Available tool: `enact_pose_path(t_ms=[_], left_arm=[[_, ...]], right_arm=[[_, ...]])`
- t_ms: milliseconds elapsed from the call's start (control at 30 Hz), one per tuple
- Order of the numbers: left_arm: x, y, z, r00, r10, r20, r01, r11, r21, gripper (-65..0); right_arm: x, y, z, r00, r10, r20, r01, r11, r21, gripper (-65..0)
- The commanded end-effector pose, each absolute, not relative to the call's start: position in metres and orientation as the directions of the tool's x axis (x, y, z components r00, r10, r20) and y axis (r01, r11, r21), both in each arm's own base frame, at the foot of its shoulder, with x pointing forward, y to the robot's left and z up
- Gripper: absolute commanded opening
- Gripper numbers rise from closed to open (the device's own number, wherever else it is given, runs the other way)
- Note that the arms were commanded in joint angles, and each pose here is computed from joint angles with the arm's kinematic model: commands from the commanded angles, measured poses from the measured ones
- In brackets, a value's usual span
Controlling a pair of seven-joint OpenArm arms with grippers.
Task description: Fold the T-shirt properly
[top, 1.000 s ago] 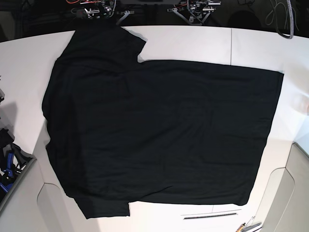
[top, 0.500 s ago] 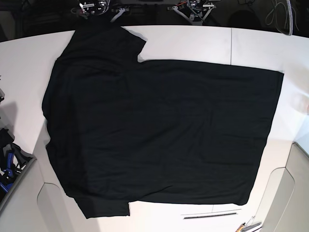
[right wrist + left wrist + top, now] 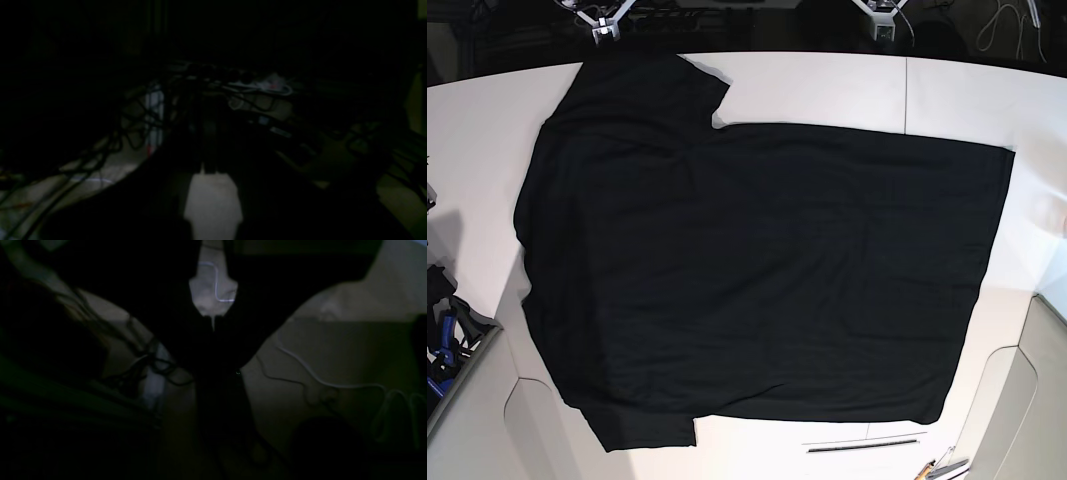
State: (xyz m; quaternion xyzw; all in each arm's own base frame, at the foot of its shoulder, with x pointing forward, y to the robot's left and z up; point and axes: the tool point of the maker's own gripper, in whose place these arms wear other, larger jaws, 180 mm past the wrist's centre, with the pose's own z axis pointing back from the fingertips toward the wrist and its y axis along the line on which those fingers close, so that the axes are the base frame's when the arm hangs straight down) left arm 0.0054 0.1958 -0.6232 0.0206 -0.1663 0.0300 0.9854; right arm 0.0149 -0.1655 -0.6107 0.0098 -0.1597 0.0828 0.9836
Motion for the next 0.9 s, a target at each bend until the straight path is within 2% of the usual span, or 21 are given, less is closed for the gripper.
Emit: enact_pose_path(t_ms=[0,200,433,633,867], left_arm=[[-0.003,0.206,-0.617,0.942,0.035,0.335,-0.053,0.998,0.045,-65.0],[-0.029,0.230,-0.583,0.933,0.008,0.360,-0.032,0.998,0.060,-65.0],[-0.040,0.224,-0.533,0.911,-0.025,0.411,0.055,0.997,-0.062,-65.0],[-0.032,0.203,-0.481,0.885,-0.057,0.461,0.164,0.967,-0.195,-65.0],[0.007,0.193,-0.418,0.854,-0.029,0.520,0.237,0.911,-0.338,-65.0]], right_arm=[[0.015,-0.165,-0.604,0.925,0.163,0.344,-0.173,0.985,0.000,-65.0],[-0.024,-0.159,-0.574,0.918,0.180,0.353,-0.202,0.979,0.027,-65.0],[-0.050,-0.149,-0.531,0.908,0.168,0.384,-0.211,0.975,0.073,-65.0],[-0.037,-0.153,-0.485,0.876,0.147,0.460,-0.200,0.977,0.069,-65.0],[0.001,-0.168,-0.423,0.821,-0.017,0.571,-0.061,0.991,0.116,-65.0]])
